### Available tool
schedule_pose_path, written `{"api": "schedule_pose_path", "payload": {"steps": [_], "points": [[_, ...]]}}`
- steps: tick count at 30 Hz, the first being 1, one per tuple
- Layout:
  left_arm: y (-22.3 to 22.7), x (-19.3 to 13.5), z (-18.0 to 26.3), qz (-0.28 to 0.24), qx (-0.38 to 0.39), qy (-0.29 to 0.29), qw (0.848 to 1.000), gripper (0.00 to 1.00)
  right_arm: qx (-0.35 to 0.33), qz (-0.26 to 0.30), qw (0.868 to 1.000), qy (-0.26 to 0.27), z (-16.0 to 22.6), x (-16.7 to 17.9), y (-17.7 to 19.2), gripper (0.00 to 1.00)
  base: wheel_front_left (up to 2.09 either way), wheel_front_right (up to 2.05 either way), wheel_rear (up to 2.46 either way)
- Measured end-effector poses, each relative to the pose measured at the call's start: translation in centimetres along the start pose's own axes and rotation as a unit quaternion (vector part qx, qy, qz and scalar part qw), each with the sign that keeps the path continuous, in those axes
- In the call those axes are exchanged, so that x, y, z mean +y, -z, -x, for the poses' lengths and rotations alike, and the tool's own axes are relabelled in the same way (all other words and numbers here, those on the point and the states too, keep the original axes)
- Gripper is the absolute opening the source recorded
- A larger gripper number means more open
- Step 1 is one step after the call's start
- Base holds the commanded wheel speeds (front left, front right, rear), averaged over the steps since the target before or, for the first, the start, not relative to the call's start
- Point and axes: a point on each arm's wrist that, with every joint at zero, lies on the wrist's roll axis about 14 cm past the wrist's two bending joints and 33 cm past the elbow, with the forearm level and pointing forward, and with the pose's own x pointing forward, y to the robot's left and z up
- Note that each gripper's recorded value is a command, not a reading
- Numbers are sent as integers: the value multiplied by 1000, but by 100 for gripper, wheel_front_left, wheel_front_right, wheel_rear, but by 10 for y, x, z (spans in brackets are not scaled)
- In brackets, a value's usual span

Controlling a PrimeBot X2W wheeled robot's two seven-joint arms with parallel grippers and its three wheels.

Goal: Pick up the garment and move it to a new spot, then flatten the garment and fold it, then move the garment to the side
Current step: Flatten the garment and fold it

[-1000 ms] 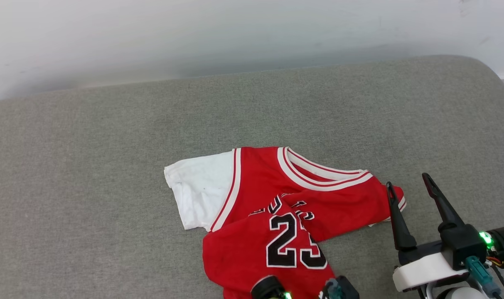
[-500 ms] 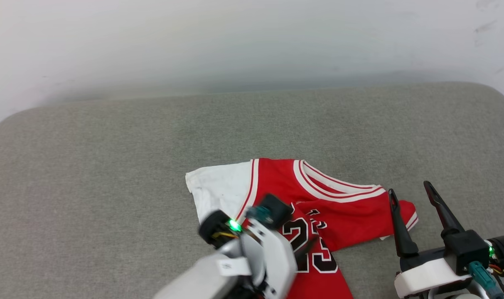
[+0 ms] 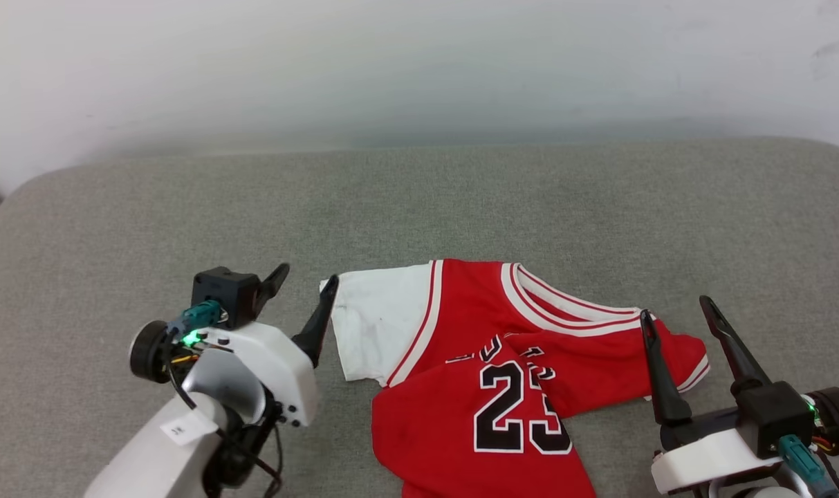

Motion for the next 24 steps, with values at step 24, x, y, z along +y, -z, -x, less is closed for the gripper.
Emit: {"api": "schedule_pose_path", "payload": {"steps": [24], "points": [[117,46,-78,-24,454,67,888,100,60,8,998,18,-21,-17,49,100,0,0,0]]}}
